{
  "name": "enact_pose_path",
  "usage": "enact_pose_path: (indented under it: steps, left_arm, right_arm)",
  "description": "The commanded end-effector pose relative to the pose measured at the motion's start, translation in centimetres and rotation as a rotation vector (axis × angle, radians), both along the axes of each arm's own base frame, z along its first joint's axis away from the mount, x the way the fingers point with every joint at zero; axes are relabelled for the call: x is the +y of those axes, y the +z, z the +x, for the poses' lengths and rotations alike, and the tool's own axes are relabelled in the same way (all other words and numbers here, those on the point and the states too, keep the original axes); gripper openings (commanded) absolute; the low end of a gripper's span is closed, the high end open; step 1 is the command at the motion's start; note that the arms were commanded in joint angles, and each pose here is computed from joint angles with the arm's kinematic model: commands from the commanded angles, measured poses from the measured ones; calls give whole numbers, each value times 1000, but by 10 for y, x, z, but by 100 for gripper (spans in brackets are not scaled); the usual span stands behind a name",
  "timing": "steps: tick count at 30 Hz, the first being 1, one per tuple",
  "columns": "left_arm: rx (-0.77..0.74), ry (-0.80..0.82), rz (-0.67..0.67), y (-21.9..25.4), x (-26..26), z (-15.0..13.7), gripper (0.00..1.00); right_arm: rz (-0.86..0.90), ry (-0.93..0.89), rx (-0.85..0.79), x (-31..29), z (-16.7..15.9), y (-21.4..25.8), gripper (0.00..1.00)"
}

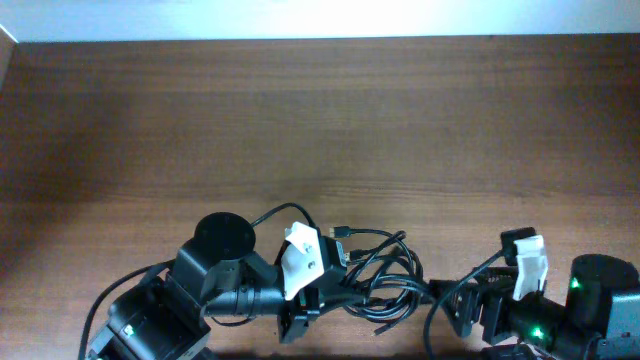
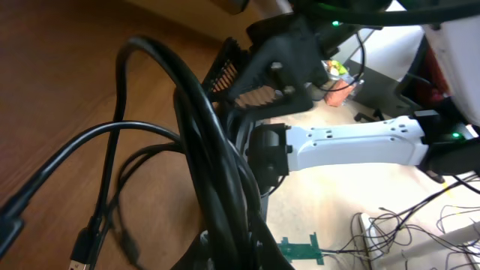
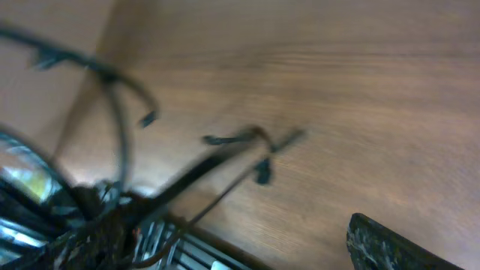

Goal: Untangle cables

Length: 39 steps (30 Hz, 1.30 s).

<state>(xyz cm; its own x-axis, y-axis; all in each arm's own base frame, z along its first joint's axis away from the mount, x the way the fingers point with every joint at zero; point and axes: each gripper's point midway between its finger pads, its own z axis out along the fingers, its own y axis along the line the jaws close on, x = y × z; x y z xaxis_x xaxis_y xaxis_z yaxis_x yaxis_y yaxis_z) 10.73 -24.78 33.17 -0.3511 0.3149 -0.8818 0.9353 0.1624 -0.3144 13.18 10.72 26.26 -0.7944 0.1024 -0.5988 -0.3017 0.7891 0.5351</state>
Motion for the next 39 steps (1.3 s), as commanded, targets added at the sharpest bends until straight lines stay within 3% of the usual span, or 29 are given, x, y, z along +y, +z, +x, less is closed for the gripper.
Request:
enact_pose_path:
  steps: [1,9,12,17,22,23,24,25,28,29,30,31,32,35,37,39]
  left_arm:
    - [-61,38,-3,6,2,8,0]
    - [-79,17,-42,15,-5,10,0]
    - [-108,19,-72,21,-17,24,0]
    - [-12,50,-50,4,-38,50,0]
    - [0,31,-63,4,-44,52,0]
    - [-7,7,-84,9,-45,48,0]
    - [-22,1,-101,14,-47,49,0]
    - [-24,1,-102,14,-47,49,0]
    - [-26,4,-101,14,-46,49,14]
    - [-25,4,-101,14,-46,49,26]
    - [-24,4,-99,13,-46,49,55]
    - [-20,3,-97,13,-45,48,91]
    - [-19,4,-96,13,-44,46,99]
    - [56,78,-118,22,-38,48,99]
    - [310,319,-144,20,-32,73,99]
    - [369,300,-188,30,-37,69,99]
  right_arm:
    - [127,345,-179,38,-26,32,93]
    - [195,509,-298,52,-42,50,93]
    - [264,598,-373,59,-52,67,93]
    - [270,620,-396,60,-54,69,93]
    - [266,621,-411,60,-53,71,96]
    - [261,620,-419,60,-51,71,85]
    - [226,584,-416,58,-44,68,30]
    - [184,518,-381,53,-34,60,4]
    - [143,327,-349,40,-2,63,4]
    - [139,331,-402,40,2,71,4]
    - [133,334,-457,41,7,79,4]
    - [120,324,-499,40,12,85,4]
    - [105,300,-514,37,17,87,4]
    - [117,267,-545,35,24,98,4]
    - [138,273,-553,37,23,103,4]
    - [139,274,-553,37,23,103,4]
